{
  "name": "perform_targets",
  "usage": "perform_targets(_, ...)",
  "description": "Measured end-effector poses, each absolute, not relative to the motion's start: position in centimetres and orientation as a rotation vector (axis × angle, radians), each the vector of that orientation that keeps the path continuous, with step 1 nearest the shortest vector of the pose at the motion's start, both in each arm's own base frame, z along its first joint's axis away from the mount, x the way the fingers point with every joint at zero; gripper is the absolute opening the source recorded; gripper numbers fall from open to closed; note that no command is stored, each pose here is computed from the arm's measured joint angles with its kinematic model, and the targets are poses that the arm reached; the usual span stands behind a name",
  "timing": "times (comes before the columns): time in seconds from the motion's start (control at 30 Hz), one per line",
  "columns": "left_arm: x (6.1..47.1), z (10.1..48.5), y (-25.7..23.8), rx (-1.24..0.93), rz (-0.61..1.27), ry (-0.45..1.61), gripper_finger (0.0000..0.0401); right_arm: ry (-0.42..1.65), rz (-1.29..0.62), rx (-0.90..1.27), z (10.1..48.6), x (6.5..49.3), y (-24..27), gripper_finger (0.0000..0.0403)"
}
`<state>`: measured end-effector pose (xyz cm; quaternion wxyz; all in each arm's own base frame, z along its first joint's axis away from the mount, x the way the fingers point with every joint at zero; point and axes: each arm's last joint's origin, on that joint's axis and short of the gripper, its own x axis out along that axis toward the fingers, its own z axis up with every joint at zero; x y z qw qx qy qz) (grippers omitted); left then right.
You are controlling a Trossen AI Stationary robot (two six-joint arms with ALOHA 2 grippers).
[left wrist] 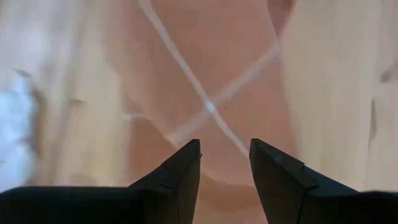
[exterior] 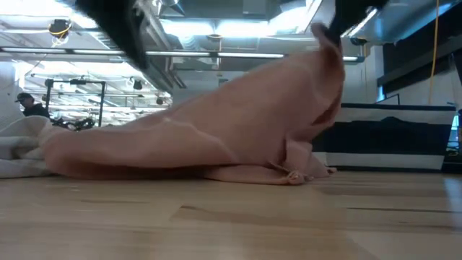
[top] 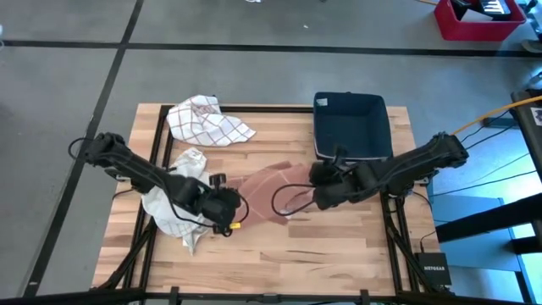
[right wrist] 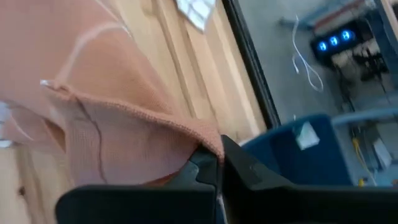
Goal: Fold towel
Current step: Fold the brown towel
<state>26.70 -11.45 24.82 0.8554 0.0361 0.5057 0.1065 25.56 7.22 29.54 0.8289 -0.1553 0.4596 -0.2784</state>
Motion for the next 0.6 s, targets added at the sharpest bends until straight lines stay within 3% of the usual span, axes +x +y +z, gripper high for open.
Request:
perform_targets(0.3, 26.2, 19.1, -13.8, -0.086, 0.092, 1.125, 0.0129, 0.964, -0.647, -0.247, 23.4, 24.9, 7.0, 0.0005)
perform_targets(0.5, 26.0, 16.6, -16.0, -0.033, 0.058, 1.196, 0.0129, 0.93, -0.649, -0.196, 22.0, 24.9, 7.0, 0.0004)
perform_targets(0.6, 26.1, 14.9, -16.0, 0.063, 0.126, 1.221, 0.0129, 0.923, -0.648, -0.19, 21.9, 25.0, 7.0, 0.0005)
